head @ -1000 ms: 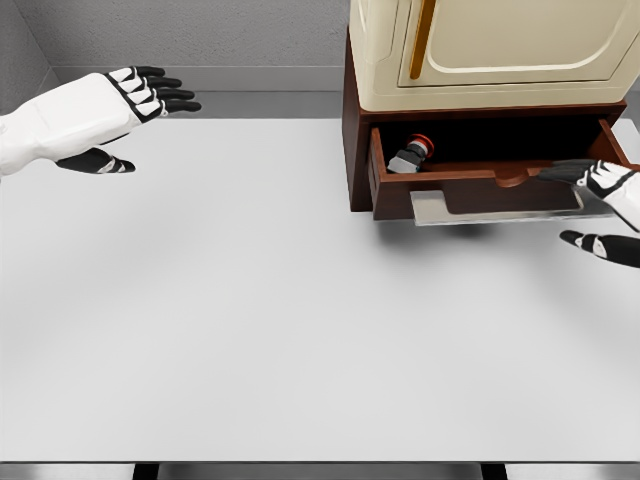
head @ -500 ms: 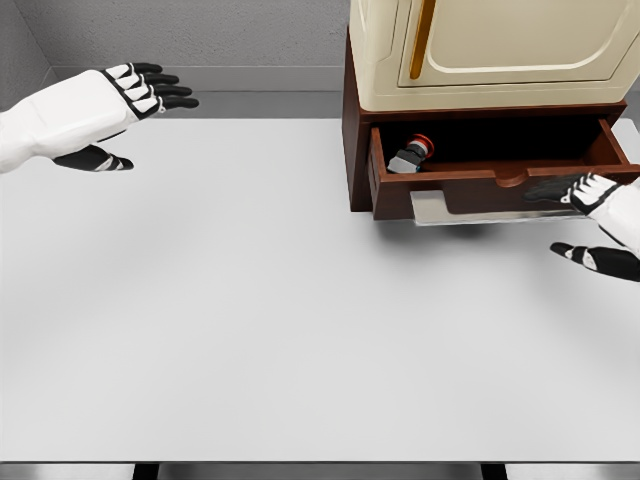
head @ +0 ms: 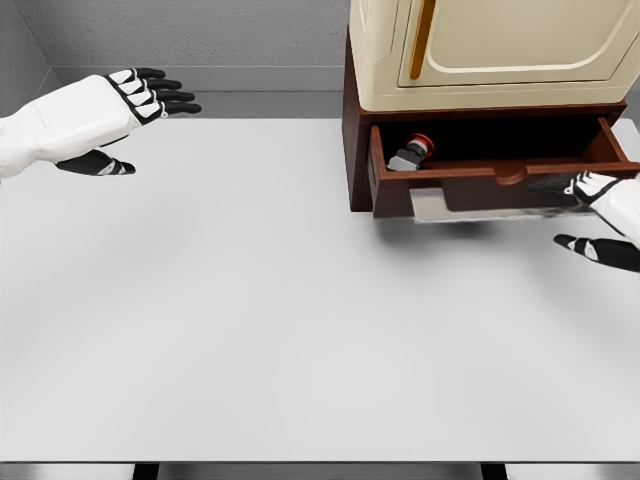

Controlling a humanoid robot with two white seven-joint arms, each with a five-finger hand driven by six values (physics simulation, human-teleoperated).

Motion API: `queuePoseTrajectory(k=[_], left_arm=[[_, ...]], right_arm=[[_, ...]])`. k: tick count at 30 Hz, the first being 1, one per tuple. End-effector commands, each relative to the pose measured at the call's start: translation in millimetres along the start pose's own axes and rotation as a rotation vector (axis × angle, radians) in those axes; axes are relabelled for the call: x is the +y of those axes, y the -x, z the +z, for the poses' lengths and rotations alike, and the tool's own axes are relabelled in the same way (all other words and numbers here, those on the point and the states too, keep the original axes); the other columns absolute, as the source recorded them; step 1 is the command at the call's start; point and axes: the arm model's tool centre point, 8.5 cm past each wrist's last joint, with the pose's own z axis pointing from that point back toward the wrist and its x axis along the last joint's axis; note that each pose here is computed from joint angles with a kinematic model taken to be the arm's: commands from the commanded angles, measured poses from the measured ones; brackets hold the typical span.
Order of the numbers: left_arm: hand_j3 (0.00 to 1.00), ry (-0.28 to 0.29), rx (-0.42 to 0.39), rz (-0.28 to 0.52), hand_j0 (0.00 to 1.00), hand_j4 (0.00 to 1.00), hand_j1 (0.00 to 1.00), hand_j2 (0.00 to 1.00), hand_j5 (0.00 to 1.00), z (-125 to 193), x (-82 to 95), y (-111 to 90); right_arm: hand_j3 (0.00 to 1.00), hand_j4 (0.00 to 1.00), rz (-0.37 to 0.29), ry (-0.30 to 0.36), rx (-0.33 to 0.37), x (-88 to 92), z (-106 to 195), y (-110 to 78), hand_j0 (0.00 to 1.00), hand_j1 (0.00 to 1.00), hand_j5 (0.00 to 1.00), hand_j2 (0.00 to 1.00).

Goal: Put the switch into the drawer with left arm, and close the drawer with right arm

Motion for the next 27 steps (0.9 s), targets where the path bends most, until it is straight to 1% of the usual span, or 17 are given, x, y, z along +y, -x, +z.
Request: queuePoseTrajectory(k=[1,6,7,12,14,19,21,22,24,25,27], left_arm=[[1.0,-0.004,0.0,0.005,1.0,1.0,1.0,1.0,1.0,0,0.9,0],[1.0,-0.006,0.001,0.008,1.0,1.0,1.0,1.0,1.0,1,0.8,0],[1.0,-0.007,0.001,0.008,1.0,1.0,1.0,1.0,1.0,1,1.3,1],[1.0,-0.007,0.001,0.008,1.0,1.0,1.0,1.0,1.0,1,1.3,1],[1.0,-0.006,0.003,0.008,1.0,1.0,1.0,1.0,1.0,1,1.0,1],[1.0,-0.009,0.001,0.009,1.0,1.0,1.0,1.0,1.0,1,1.5,1],[1.0,-0.009,0.002,0.009,1.0,1.0,1.0,1.0,1.0,1,1.3,1],[1.0,-0.008,0.003,0.008,1.0,1.0,1.0,1.0,1.0,1,1.2,1],[1.0,-0.009,0.002,0.009,1.0,1.0,1.0,1.0,1.0,1,1.3,1],[1.0,-0.008,0.003,0.009,1.0,1.0,1.0,1.0,1.0,1,1.4,1],[1.0,-0.008,0.002,0.008,1.0,1.0,1.0,1.0,1.0,1,1.6,1]], right_arm=[[0.79,0.79,-0.012,-0.006,0.01,3.6,1,3.5,0.79,0.79,0.79,0.79],[0.79,0.79,-0.011,-0.005,-0.009,2.7,-8,1.6,0.79,0.79,0.79,0.79],[0.79,0.79,-0.004,0.002,-0.015,-0.8,-10,1.3,0.79,0.79,0.79,0.79],[0.8,0.8,0.004,0.013,-0.019,-5.0,-15,2.6,0.8,0.8,0.8,0.8],[0.8,0.8,-0.006,-0.004,-0.023,-0.3,-25,7.8,0.8,0.8,0.8,0.8],[0.8,0.8,-0.002,0.0,-0.033,-4.2,-28,6.0,0.8,0.8,0.8,0.8],[0.8,0.8,0.013,0.017,-0.064,-12.5,-31,-3.2,0.8,0.8,0.8,0.8],[0.8,0.8,0.014,0.023,-0.067,-14.1,-32,-4.4,0.8,0.8,0.8,0.8],[0.8,0.8,0.026,0.046,-0.063,-22.9,-30,-3.8,0.8,0.8,0.8,0.8],[0.8,0.8,0.034,0.064,-0.082,-30.1,-30,-10.2,0.8,0.8,0.8,0.8],[0.79,0.79,0.052,0.083,-0.09,-38.4,-26,-16.3,0.79,0.79,0.79,0.79]])
